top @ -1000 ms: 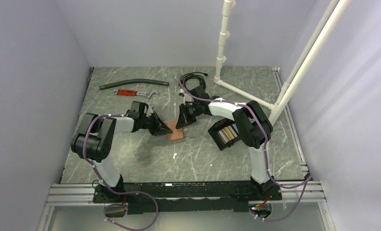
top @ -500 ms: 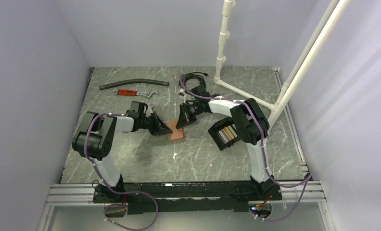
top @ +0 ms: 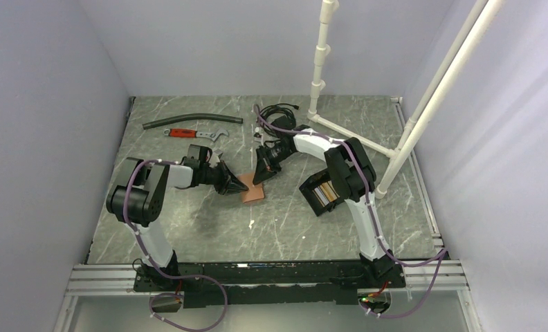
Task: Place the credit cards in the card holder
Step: Close the card holder at the center of the board.
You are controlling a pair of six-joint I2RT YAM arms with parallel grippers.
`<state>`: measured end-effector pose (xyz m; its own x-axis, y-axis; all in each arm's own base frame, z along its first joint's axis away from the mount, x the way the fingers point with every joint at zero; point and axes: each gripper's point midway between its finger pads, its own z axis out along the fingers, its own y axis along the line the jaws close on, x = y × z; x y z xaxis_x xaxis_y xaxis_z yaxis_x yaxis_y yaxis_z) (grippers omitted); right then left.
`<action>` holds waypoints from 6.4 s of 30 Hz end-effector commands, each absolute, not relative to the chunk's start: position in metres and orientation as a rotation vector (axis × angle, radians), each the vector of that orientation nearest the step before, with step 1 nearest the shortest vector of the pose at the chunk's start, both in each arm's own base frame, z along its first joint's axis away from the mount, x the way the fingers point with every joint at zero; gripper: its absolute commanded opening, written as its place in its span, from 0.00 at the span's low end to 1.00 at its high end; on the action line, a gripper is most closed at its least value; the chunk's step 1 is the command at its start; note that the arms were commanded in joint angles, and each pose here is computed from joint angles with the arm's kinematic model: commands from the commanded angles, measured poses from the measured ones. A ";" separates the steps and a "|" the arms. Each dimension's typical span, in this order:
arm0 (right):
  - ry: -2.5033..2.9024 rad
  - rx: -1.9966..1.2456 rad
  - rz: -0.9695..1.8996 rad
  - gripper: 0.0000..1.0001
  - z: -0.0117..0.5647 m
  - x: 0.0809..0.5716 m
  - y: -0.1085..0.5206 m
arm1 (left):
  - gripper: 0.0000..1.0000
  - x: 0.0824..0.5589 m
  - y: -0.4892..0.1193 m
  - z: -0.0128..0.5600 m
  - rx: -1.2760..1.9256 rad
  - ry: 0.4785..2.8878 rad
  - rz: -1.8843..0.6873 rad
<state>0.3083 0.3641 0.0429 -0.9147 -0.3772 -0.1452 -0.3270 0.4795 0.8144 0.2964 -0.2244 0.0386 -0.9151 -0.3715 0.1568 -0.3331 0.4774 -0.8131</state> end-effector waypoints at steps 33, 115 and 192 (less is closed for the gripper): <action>-3.020 0.735 -1.197 0.30 0.068 0.313 0.396 | 0.09 0.304 -0.220 0.056 -0.466 2.723 -1.271; -3.735 0.654 0.137 0.19 0.090 0.326 0.354 | 0.00 0.330 -0.230 0.037 -0.498 2.748 -1.508; -3.642 0.527 -0.586 0.05 0.098 0.320 0.365 | 0.00 0.328 -0.230 0.033 -0.501 2.747 -1.518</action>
